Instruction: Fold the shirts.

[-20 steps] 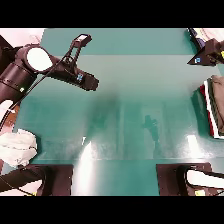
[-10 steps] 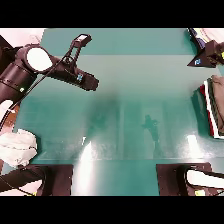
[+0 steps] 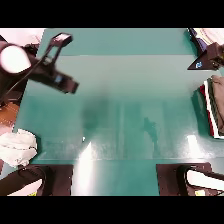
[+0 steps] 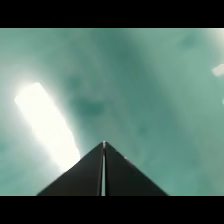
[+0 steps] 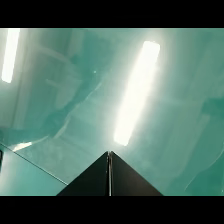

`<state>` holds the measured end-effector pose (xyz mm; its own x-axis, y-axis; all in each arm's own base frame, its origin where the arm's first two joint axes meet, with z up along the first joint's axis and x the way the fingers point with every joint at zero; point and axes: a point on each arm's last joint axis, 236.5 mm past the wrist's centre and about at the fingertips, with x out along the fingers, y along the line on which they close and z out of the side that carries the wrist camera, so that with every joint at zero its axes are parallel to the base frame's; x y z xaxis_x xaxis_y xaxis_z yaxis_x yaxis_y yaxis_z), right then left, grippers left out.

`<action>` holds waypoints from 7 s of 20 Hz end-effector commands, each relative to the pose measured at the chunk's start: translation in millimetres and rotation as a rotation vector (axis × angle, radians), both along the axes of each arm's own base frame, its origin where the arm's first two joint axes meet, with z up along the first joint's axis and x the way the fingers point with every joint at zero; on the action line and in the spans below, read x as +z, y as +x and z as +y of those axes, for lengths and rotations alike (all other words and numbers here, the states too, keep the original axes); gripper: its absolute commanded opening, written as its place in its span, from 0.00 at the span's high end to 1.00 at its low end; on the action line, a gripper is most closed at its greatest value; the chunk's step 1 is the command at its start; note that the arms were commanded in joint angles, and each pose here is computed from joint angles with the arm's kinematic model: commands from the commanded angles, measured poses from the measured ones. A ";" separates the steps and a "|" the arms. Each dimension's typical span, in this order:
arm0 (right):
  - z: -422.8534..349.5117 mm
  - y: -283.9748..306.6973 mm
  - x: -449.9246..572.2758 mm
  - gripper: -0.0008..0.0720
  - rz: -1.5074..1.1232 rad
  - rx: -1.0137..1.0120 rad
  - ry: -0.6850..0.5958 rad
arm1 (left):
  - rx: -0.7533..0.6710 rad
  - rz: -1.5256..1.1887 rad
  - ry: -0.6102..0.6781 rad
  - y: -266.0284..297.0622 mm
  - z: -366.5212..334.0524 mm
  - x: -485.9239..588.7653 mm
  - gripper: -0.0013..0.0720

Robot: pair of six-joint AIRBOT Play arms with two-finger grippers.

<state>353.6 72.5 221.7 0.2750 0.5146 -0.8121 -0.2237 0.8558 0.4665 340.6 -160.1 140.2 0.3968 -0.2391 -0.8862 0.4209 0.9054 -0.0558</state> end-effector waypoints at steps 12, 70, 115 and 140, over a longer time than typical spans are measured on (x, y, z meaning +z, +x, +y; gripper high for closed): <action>100.5 -22.8 -2.5 0.97 -0.069 0.340 -0.009 | 0.520 0.298 0.676 -194.6 226.1 -158.5 0.11; -16.3 -22.9 97.9 0.97 -0.430 -0.093 -0.059 | 0.027 0.364 -0.316 50.4 -83.5 -152.4 0.11; 118.2 3.1 -38.0 0.97 -0.351 0.220 0.049 | 0.020 -0.238 -0.354 -29.8 -13.7 104.8 0.94; 43.2 -71.2 -142.3 0.97 0.067 0.185 -0.136 | 0.100 0.393 -0.257 -19.3 -5.8 -158.7 0.15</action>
<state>286.8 117.0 84.2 0.1316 0.4378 -0.8894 -0.3631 0.8561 0.3677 327.9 -175.4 18.7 0.1698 -0.3984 -0.9013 0.2919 0.8939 -0.3402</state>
